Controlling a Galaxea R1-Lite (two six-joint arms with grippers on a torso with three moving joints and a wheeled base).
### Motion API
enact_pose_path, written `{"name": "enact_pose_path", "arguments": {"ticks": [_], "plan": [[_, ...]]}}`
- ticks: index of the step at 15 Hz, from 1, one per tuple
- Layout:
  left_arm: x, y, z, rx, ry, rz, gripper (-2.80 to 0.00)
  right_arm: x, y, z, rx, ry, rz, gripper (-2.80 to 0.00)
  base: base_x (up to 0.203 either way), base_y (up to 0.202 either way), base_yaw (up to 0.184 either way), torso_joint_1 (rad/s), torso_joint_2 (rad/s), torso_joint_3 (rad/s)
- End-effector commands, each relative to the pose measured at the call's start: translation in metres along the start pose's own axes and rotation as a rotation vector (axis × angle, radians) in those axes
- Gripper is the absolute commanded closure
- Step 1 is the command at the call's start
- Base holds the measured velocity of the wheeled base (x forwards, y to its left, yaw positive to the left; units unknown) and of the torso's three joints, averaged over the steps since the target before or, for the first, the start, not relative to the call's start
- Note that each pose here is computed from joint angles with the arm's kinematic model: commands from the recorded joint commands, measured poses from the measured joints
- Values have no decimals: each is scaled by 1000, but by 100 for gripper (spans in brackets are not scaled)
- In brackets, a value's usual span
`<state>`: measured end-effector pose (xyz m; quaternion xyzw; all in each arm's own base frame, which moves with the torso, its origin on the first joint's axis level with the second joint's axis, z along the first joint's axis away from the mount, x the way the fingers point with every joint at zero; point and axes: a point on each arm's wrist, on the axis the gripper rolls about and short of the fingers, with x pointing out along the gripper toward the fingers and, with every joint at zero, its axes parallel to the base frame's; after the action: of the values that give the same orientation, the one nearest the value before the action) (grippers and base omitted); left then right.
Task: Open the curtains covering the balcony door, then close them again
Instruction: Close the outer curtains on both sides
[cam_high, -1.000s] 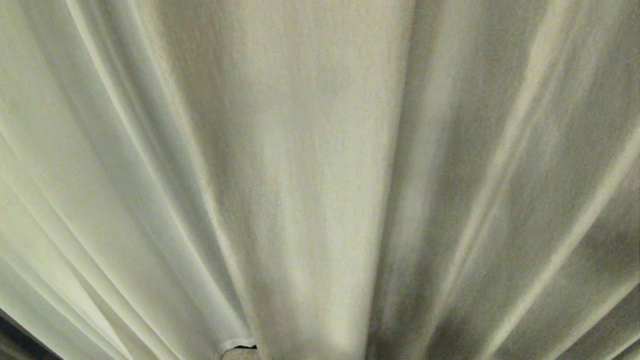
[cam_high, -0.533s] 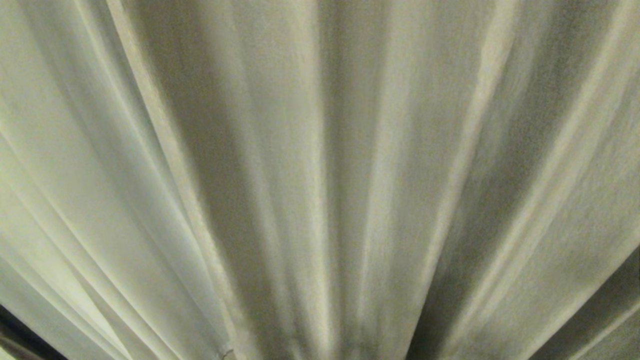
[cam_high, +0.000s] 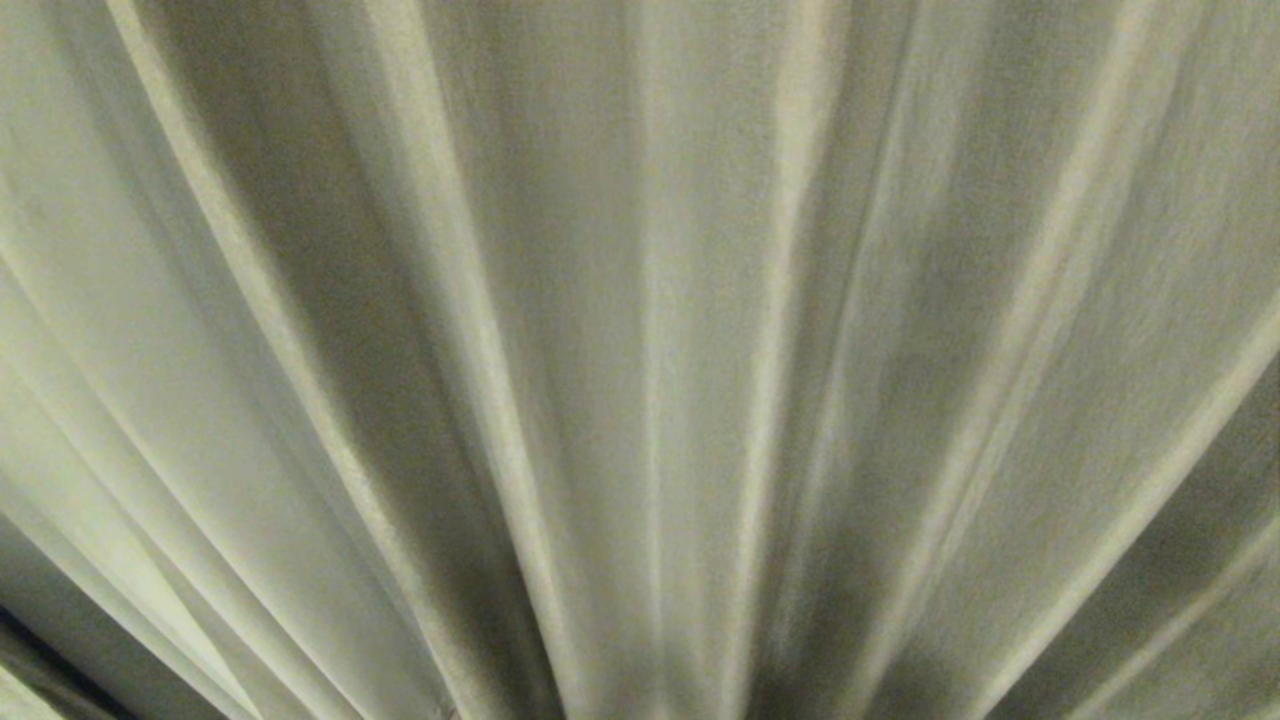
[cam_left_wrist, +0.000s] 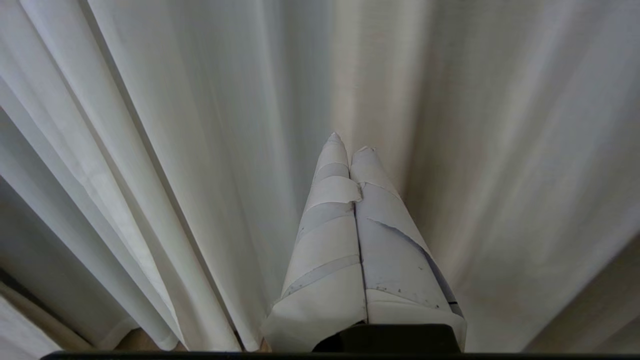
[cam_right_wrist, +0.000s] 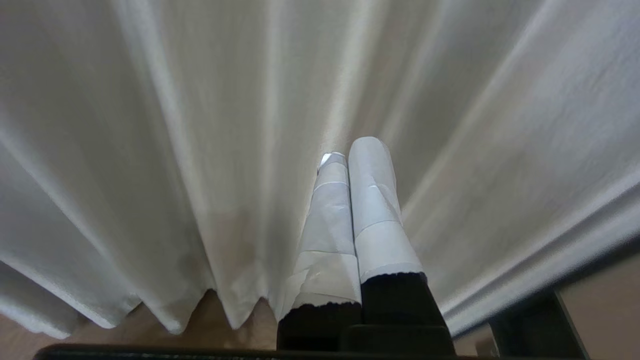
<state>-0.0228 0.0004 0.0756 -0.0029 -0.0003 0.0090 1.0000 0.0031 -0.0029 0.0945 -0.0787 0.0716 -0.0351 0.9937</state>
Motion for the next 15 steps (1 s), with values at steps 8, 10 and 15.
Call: {"name": "enact_pose_path", "arguments": {"ticks": [8, 10, 15], "plan": [[0, 0, 0, 1, -1, 0, 0, -20, 5, -20, 3, -110, 129, 0, 0, 0, 0, 0, 0, 0], [0, 0, 0, 0, -1, 0, 0, -23, 5, -22, 7, -154, 121, 0, 0, 0, 0, 0, 0, 0], [0, 0, 0, 0, -1, 0, 0, -23, 5, -22, 63, -151, 123, 0, 0, 0, 0, 0, 0, 0]]}}
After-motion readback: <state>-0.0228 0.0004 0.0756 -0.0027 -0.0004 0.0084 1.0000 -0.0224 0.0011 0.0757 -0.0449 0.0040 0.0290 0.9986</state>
